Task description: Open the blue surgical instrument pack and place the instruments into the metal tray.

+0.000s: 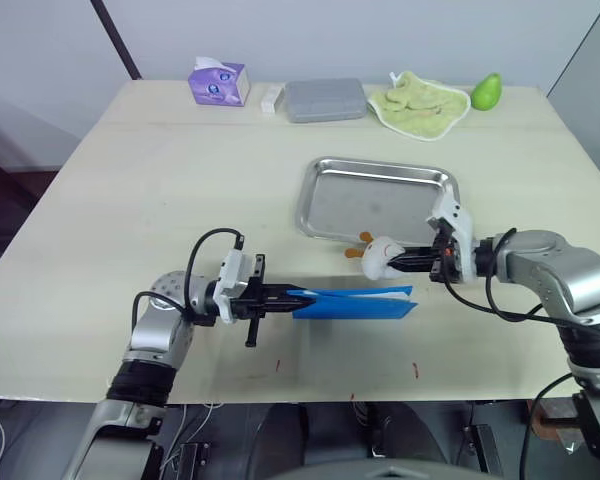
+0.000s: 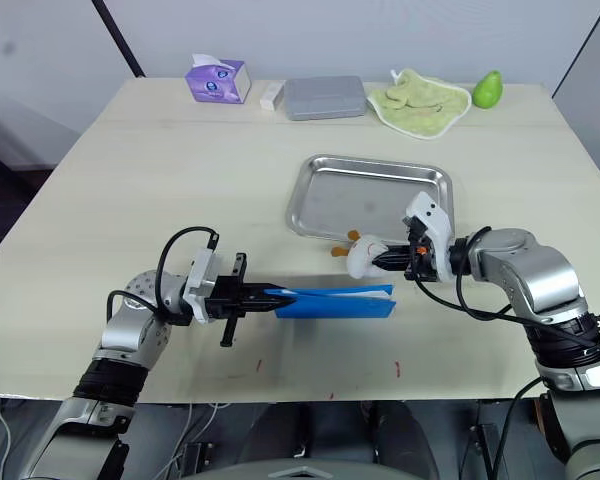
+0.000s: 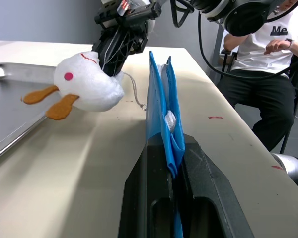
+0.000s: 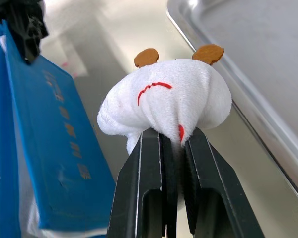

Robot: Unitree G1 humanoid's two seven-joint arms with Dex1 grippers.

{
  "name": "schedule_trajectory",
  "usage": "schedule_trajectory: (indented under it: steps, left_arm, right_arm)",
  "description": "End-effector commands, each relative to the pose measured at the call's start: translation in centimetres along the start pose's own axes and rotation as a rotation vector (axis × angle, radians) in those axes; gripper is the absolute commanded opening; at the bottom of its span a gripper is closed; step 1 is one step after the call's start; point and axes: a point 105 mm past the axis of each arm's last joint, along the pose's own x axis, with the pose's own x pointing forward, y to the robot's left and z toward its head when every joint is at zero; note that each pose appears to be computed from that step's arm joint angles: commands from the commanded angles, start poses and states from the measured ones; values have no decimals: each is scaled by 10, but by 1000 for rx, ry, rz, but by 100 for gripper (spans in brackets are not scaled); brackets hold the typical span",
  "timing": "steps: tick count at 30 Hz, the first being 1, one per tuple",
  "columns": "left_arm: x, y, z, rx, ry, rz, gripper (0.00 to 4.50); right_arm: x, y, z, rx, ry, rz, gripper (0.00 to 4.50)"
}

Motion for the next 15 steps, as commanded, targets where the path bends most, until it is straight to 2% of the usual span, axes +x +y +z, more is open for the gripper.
schedule_trajectory:
  steps: [1, 9, 15]
  left_arm:
    - [-4, 0, -1, 9, 27, 2, 0]
    - [-7, -1, -4, 6, 36, 18, 0]
    - [-9, 0, -9, 2, 51, 27, 0]
  right_arm:
    - [-19, -5, 16, -44, -54, -65, 2]
    - [-53, -21, 21, -31, -110, -230, 2]
    - [-73, -22, 22, -13, -141, -311, 2]
